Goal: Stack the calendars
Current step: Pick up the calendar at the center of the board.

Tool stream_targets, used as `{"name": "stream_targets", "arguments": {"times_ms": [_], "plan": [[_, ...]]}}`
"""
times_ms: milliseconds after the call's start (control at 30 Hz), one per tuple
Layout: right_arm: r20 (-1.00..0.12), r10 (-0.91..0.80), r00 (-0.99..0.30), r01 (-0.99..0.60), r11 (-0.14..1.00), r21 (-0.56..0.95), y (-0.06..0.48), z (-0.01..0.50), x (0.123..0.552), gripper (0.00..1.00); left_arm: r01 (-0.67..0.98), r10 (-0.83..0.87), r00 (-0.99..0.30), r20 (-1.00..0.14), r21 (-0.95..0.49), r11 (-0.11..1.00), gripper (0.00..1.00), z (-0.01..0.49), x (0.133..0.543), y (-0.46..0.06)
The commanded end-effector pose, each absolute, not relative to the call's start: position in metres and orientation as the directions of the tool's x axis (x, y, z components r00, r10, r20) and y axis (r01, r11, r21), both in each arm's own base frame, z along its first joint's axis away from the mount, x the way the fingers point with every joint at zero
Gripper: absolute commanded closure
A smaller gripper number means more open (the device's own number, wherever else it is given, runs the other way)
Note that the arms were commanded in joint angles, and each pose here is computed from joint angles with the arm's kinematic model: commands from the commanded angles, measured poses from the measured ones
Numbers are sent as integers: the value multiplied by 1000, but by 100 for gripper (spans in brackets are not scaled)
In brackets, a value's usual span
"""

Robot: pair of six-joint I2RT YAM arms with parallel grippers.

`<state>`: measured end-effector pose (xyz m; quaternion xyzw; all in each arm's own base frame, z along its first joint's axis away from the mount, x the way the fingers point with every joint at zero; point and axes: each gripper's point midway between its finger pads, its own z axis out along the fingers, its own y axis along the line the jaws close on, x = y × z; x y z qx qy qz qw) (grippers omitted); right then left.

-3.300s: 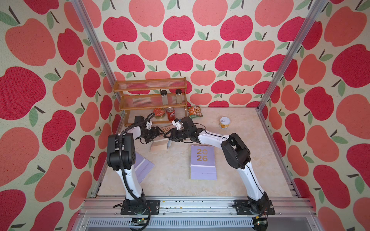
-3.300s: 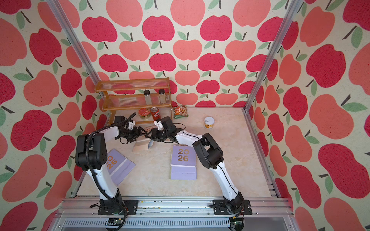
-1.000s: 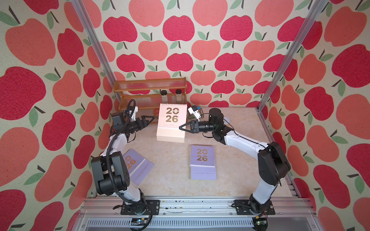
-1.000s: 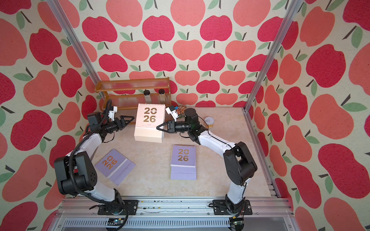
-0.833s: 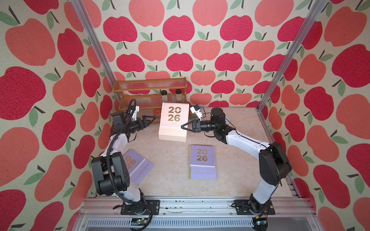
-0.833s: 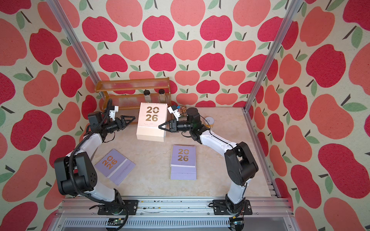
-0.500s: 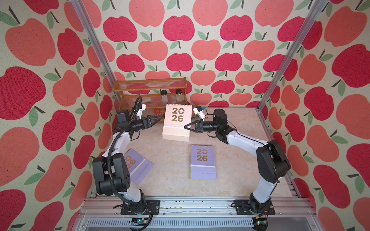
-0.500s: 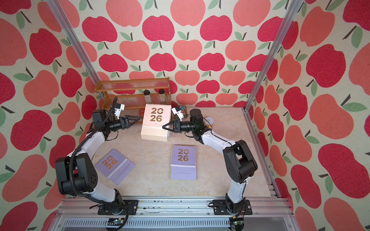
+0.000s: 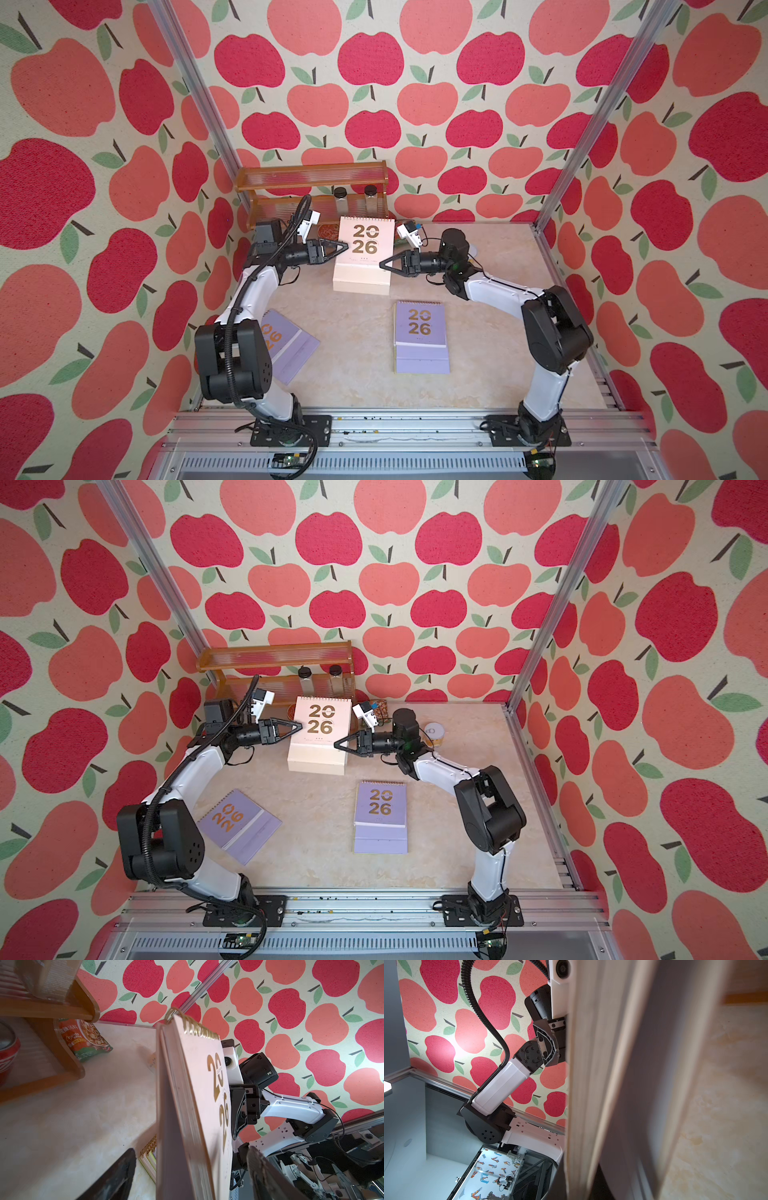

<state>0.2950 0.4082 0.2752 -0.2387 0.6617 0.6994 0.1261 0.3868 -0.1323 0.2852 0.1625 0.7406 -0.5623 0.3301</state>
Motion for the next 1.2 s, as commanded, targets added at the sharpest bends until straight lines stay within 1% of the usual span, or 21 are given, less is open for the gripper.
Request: {"name": "stream_targets", "arguments": {"times_ms": [0,100,267,500,600,633,667,767,933,1067,1167], "plan": [[-560,-150,-815,-538,-165,827,412,291,287,100,649,-91,-720,-688,-714,265,20,292,382,-141],[-556,-149,-818,-534,-164,830,413,290,288,100,659,-61,-723,-688,-713,240,24,293,376,-149],[-549,-153,-821,-527,-162,834,415,286,290,100,658,-38,-735,-677,-725,201,39,292,370,-155],[-536,-164,-828,-514,-160,843,418,280,292,100,662,-8,-741,-671,-733,159,54,297,361,-162],[-536,-164,-828,-514,-158,843,418,279,293,100,662,-5,-742,-670,-734,151,64,299,359,-162],[-537,-165,-828,-515,-155,843,418,278,294,100,661,-5,-743,-669,-736,150,68,298,359,-162],[-536,-167,-828,-515,-151,844,418,276,294,100,660,-4,-744,-668,-736,150,75,298,359,-162],[-531,-170,-830,-514,-140,847,418,273,294,100,653,-1,-750,-661,-742,152,100,297,359,-162],[-530,-178,-829,-514,-129,848,418,271,294,100,648,0,-754,-656,-745,160,100,297,360,-161],[-539,-165,-826,-532,-88,842,410,271,296,83,645,-20,-754,-656,-746,163,100,301,361,-152],[-554,-144,-820,-554,-41,832,398,272,300,63,653,-43,-745,-666,-741,155,100,309,361,-144]]}}
